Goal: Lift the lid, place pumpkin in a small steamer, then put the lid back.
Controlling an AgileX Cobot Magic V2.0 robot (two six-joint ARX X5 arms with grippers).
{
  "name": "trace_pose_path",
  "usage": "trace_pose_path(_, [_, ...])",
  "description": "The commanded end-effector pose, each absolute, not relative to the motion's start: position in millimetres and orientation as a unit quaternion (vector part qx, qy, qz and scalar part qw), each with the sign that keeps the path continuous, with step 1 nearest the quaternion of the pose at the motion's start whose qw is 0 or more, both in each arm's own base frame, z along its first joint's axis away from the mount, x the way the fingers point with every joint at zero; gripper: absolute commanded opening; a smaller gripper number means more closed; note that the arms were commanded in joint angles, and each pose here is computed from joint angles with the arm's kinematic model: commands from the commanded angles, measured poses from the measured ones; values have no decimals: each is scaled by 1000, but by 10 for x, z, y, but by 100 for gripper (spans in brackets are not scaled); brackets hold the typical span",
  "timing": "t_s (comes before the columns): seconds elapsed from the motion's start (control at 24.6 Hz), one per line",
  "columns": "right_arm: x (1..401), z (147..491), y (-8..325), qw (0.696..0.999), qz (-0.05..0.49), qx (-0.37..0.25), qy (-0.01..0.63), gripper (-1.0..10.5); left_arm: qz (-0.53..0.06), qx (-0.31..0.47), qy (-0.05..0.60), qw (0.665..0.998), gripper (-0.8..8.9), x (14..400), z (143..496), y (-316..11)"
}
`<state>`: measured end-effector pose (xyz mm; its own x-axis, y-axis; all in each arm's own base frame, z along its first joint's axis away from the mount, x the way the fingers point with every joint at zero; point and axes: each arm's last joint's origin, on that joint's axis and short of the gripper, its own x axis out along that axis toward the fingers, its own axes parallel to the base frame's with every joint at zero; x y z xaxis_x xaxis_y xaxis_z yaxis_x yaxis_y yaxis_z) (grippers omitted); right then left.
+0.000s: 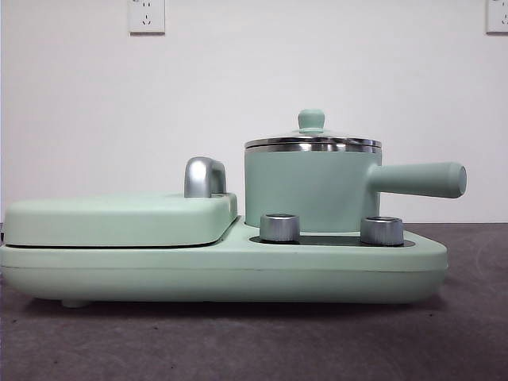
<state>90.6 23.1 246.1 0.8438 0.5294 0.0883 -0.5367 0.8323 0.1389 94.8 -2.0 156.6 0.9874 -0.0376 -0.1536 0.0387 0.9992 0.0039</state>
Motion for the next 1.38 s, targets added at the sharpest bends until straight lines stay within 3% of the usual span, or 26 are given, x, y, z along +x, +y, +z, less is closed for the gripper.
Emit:
trace_pose_path(0.04, [938, 2196, 187, 971, 235, 52, -17, 39, -17, 6, 88, 996, 27, 955, 1499, -16])
trace_pose_path(0.12, [959, 2002, 137, 983, 178, 35, -11, 39, -17, 6, 88, 996, 27, 955, 1500, -16])
trace_pose_path(0.33, [990, 1675, 68, 994, 103, 34, 12, 39, -17, 6, 88, 996, 27, 955, 1500, -16])
trace_pose_path(0.61, [964, 1551, 13, 998, 24, 20, 59, 39, -17, 6, 88, 996, 27, 955, 1500, -16])
trace_pose_path(0.73, [958, 1499, 2, 996, 7, 19, 85, 39, -17, 6, 88, 996, 27, 955, 1500, -16])
trace_pose_path(1.38, [964, 1536, -11, 998, -7, 12, 66, 39, -17, 6, 88, 996, 27, 955, 1500, -16])
